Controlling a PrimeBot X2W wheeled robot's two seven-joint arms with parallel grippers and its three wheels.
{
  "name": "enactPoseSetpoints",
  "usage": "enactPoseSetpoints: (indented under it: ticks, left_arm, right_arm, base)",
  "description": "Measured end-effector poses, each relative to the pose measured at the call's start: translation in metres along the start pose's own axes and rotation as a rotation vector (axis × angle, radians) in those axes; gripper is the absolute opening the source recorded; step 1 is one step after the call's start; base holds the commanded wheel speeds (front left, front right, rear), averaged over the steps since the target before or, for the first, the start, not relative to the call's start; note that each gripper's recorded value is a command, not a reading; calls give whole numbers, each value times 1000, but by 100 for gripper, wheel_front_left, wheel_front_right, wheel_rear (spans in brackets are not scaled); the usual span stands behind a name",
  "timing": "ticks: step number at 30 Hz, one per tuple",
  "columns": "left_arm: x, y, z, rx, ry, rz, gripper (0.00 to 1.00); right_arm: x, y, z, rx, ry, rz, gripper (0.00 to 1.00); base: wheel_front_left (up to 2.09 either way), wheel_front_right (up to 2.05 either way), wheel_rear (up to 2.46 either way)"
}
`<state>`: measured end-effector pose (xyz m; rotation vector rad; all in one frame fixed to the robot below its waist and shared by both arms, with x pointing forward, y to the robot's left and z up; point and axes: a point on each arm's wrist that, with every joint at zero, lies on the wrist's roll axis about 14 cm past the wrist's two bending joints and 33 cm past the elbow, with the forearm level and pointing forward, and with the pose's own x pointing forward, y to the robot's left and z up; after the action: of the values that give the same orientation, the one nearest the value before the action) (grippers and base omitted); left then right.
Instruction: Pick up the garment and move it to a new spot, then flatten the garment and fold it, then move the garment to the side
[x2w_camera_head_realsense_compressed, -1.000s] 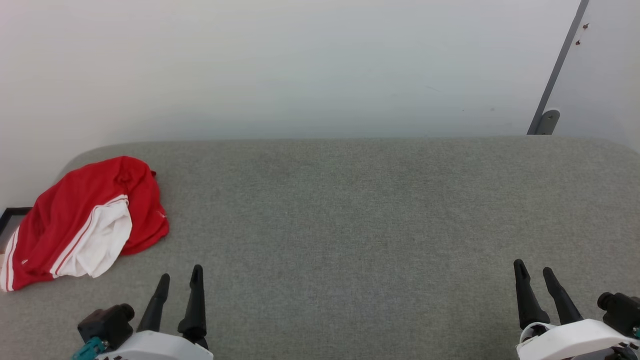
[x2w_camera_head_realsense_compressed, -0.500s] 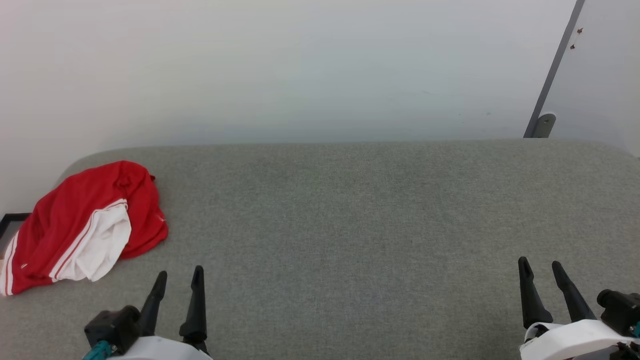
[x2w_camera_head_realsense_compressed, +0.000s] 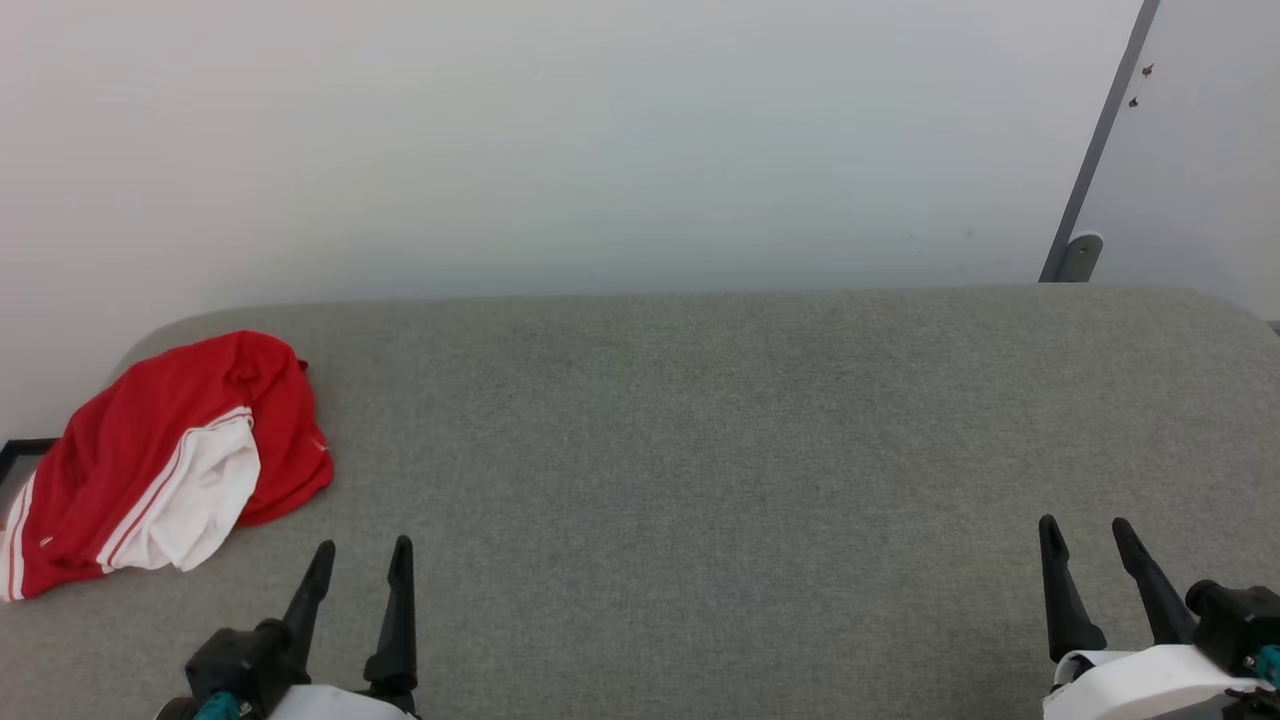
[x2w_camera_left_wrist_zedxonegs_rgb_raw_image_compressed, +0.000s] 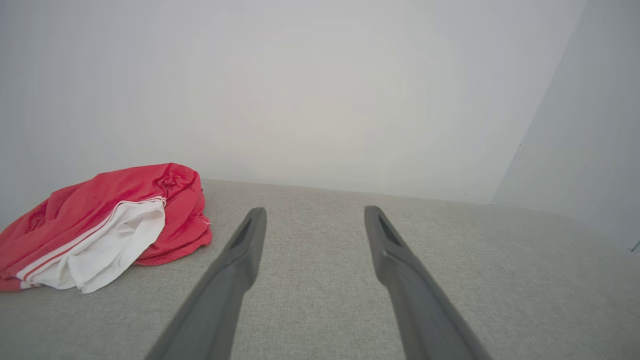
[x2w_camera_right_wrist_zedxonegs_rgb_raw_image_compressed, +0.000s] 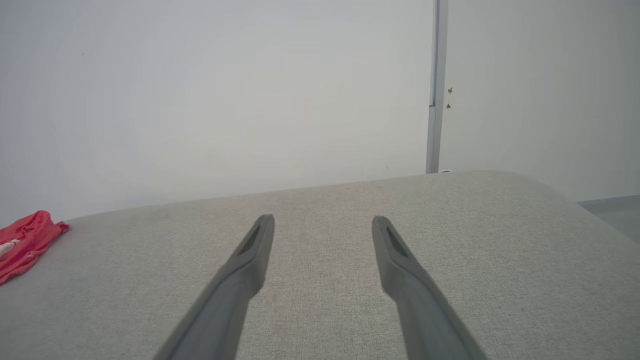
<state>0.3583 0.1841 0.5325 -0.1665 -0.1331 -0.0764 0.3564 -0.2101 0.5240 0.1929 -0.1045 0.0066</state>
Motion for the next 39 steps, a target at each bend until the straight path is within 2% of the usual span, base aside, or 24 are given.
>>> enactPoseSetpoints:
  ticks: [23,39]
  left_arm:
    - [-4,-5,10,109,-50,-31,100]
    - [-7,3,7,72,-45,-5,100]
  right_arm:
    - [-4,2,13,-180,-52,28,100]
    - [-6,-2,14,-192,-55,21,100]
  base:
    - [0,0,0]
    - [0,0,0]
